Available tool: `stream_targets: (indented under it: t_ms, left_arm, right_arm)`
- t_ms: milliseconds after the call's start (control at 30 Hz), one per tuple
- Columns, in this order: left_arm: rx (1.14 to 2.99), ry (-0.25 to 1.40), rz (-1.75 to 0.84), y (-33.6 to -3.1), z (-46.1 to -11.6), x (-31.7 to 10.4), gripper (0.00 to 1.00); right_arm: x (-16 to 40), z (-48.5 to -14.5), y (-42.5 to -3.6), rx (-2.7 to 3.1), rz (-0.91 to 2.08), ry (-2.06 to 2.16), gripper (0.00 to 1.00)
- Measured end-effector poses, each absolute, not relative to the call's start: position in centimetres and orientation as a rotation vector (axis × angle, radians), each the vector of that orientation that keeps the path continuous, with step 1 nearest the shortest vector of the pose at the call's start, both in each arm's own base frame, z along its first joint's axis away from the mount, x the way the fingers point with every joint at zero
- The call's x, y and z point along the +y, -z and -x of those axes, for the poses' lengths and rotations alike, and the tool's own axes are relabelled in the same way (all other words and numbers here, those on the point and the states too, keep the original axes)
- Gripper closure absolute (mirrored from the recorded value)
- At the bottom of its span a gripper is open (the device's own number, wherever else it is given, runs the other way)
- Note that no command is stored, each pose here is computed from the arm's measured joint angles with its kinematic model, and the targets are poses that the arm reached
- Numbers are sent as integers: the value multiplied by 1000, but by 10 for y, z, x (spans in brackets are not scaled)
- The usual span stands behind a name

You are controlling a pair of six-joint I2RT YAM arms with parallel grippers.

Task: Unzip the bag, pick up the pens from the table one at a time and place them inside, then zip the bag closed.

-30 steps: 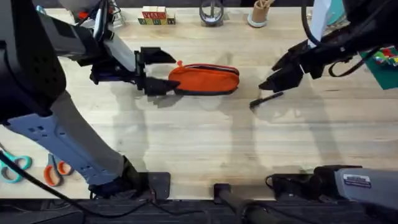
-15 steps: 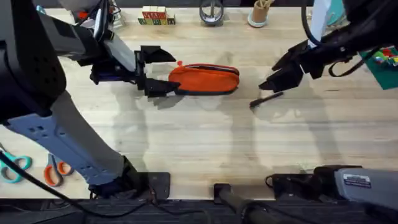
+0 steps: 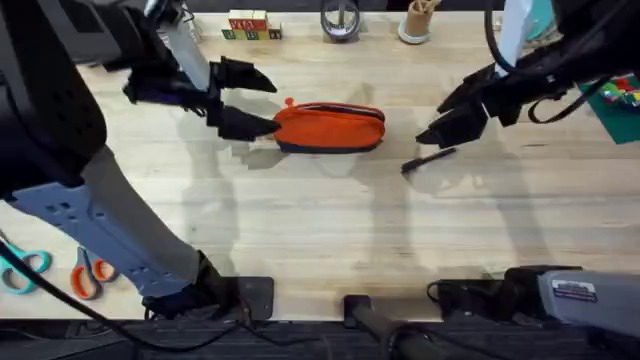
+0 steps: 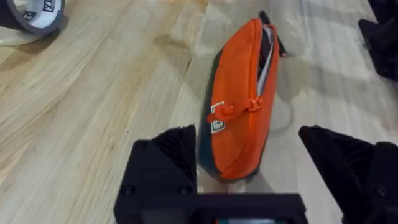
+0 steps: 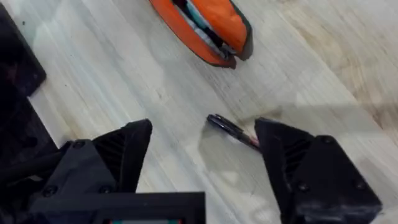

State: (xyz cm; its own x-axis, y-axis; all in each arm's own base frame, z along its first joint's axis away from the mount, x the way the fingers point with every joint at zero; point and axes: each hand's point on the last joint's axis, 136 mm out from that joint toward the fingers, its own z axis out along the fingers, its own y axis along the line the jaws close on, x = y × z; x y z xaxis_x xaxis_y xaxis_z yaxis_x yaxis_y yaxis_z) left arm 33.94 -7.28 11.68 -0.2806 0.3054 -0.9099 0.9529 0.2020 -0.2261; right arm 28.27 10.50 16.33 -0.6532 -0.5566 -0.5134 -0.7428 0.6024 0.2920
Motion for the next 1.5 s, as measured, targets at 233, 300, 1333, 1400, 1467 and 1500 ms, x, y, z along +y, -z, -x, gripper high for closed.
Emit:
stream_targets:
  t_ms: [233,300,1333,1400,1467,1500]
  left_arm:
    - [1797,1070,-1264,-145,-347,-64,6]
    - [1810,1060,-1284,-154,-348,-62,5]
    - [2261,1207,-1045,-180,-336,-50,2]
    - [2279,1183,-1048,-184,-333,-48,2]
    - [2285,1145,-1058,-192,-330,-48,2]
    - [2290,1120,-1066,-197,-327,-48,2]
  right_arm:
    - [105,-283,-163,2461,1044,-694,6]
    - [105,-283,-163,2462,1044,-692,6]
    - [105,-283,-163,2463,1045,-690,6]
    - [105,-283,-163,2462,1045,-690,6]
    - [105,-283,-163,2463,1045,-690,6]
    - [105,-283,-163,2463,1045,-690,6]
